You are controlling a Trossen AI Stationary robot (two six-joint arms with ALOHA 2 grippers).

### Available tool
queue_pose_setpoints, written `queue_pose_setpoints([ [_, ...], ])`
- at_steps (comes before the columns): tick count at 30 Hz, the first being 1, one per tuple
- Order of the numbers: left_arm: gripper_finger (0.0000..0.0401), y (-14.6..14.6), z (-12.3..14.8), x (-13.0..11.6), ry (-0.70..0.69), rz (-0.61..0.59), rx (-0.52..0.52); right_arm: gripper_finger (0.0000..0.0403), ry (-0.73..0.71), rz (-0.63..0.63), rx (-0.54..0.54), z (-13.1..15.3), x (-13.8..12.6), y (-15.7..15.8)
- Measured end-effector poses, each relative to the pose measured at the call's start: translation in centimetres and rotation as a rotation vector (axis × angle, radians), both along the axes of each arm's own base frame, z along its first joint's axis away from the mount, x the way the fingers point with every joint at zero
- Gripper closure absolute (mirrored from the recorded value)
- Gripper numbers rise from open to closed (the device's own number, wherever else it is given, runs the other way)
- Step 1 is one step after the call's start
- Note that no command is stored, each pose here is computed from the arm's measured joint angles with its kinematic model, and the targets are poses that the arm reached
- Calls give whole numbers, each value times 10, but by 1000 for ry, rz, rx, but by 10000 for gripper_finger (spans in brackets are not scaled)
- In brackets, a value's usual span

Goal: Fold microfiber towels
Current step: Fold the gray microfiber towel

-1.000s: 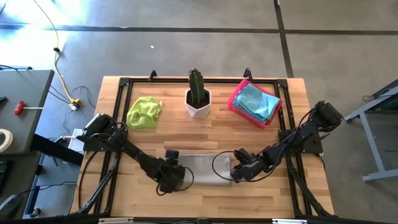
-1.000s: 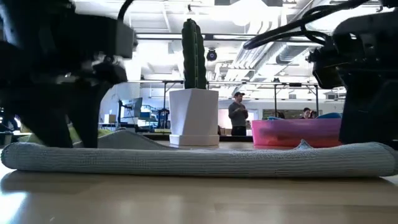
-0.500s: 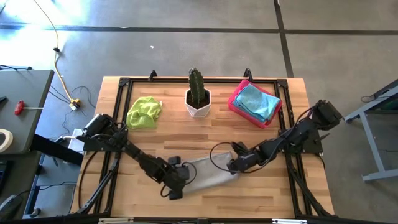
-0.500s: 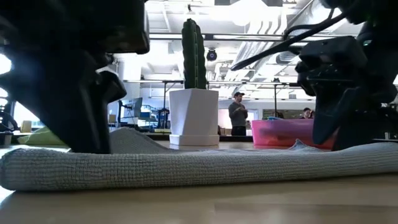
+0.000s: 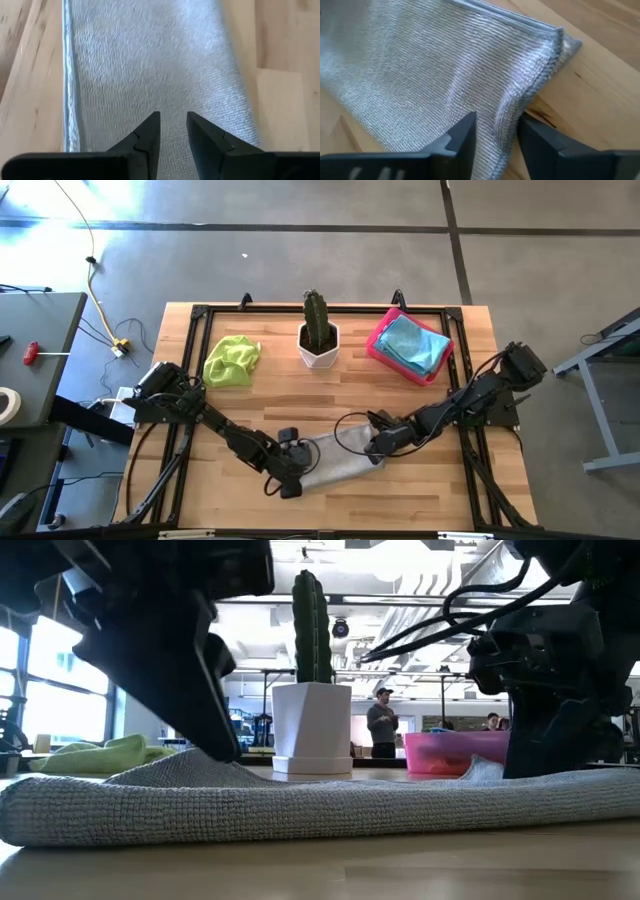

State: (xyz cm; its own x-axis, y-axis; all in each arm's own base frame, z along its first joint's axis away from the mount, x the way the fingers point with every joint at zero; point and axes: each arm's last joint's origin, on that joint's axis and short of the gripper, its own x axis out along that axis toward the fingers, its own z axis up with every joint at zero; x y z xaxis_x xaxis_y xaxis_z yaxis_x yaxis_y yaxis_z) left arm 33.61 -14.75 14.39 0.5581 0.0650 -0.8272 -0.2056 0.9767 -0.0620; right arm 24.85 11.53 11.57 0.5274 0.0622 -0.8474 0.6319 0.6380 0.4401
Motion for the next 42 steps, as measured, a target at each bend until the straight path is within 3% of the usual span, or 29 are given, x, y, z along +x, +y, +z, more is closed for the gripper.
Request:
queue_pose_setpoints([
  [9, 316, -3, 12, 7, -11, -37, 19, 324, -40, 11, -54, 0, 1, 3],
  [15, 316, -4, 21, 7, 45, -40, 44, 393, -32, 16, -70, -1, 0, 2],
  [19, 316, -6, 26, 4, 98, -47, 71, 396, 13, 24, -72, -1, -2, 1],
  [29, 316, -11, 28, -3, 164, -60, 99, 402, 307, 58, -111, 23, -44, -23],
  [39, 316, -10, 28, -3, 156, -32, 99, 402, 683, -40, -115, 67, -99, -58],
  [42, 316, -10, 28, -3, 156, -30, 100, 402, 681, -45, -81, 84, -96, -58],
])
